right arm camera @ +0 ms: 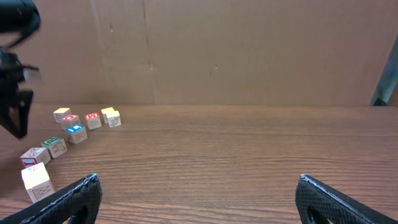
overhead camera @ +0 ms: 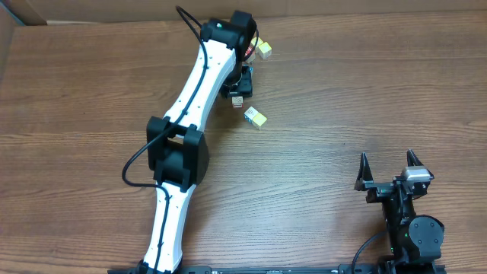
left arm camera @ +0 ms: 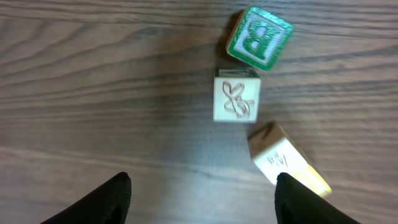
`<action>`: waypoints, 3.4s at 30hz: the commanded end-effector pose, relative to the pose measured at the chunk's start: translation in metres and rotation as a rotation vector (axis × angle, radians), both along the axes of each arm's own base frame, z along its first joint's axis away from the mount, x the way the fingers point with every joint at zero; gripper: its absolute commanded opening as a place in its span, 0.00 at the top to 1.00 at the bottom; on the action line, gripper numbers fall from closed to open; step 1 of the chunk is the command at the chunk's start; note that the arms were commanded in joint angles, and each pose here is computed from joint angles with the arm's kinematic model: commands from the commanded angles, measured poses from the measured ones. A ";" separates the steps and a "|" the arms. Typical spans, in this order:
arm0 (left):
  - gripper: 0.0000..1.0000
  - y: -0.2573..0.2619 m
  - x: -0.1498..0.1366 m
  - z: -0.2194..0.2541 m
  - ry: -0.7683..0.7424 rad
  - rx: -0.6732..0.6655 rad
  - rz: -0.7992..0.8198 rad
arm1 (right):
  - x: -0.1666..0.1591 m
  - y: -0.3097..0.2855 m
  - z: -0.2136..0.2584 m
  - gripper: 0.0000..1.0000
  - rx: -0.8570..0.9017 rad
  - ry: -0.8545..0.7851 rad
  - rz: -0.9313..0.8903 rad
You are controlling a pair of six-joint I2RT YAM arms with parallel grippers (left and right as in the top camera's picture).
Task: Flip 4 blocks
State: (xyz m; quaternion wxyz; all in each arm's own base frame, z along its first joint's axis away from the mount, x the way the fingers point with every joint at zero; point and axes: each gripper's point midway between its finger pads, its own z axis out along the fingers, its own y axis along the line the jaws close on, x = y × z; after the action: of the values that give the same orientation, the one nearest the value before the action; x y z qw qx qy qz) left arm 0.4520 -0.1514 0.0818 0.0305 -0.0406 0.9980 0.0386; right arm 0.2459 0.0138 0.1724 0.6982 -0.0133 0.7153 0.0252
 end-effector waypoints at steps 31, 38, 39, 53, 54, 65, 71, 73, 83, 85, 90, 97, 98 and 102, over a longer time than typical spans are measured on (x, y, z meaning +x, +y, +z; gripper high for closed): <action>0.30 -0.007 0.009 -0.030 0.021 -0.037 -0.030 | 0.000 0.000 -0.002 0.00 -0.001 -0.002 0.002; 0.30 -0.006 0.008 -0.031 0.023 -0.037 -0.029 | 0.000 0.000 -0.002 0.00 -0.001 -0.002 0.002; 0.29 -0.006 0.008 -0.032 0.026 -0.036 -0.029 | 0.000 0.000 -0.002 0.00 -0.001 -0.002 0.002; 0.28 -0.007 0.011 -0.037 0.014 -0.028 -0.033 | 0.000 0.000 -0.002 0.00 -0.001 -0.002 0.002; 0.28 -0.006 0.012 -0.037 0.008 -0.024 -0.033 | 0.000 0.000 -0.002 0.00 -0.001 -0.002 0.002; 0.40 -0.008 0.021 -0.042 -0.030 -0.028 -0.005 | 0.000 0.000 -0.002 0.00 -0.001 -0.002 0.002; 0.41 -0.009 0.022 -0.063 -0.034 -0.030 0.017 | 0.000 0.000 -0.002 0.00 -0.001 -0.002 0.002; 0.42 -0.008 0.022 -0.068 -0.037 -0.031 0.021 | 0.000 0.000 -0.002 0.00 -0.001 -0.002 0.002; 0.56 -0.002 0.029 -0.076 -0.067 -0.009 0.027 | 0.000 0.000 -0.002 0.00 -0.001 -0.002 0.002; 0.60 -0.002 0.030 -0.076 -0.071 -0.010 0.028 | 0.000 0.000 -0.002 0.00 -0.001 -0.002 0.002; 0.60 -0.003 0.033 -0.073 -0.081 -0.014 0.027 | 0.000 0.000 -0.002 0.00 -0.001 -0.002 0.002; 0.72 -0.007 0.040 -0.057 -0.109 -0.028 0.024 | 0.000 0.000 -0.002 0.00 -0.001 -0.002 0.002; 0.72 -0.007 0.040 -0.056 -0.109 -0.028 0.024 | 0.000 0.000 -0.002 0.00 -0.001 -0.002 0.002; 0.75 -0.007 0.038 -0.057 -0.100 -0.028 0.023 | 0.000 0.000 -0.002 0.00 -0.001 -0.002 0.002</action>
State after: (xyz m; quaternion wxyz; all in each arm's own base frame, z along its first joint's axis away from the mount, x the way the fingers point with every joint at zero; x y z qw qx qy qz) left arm 0.4849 -0.1636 0.0231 0.0746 -0.0474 0.9959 0.0197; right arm 0.2459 0.0137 0.1723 0.6981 -0.0131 0.7155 0.0249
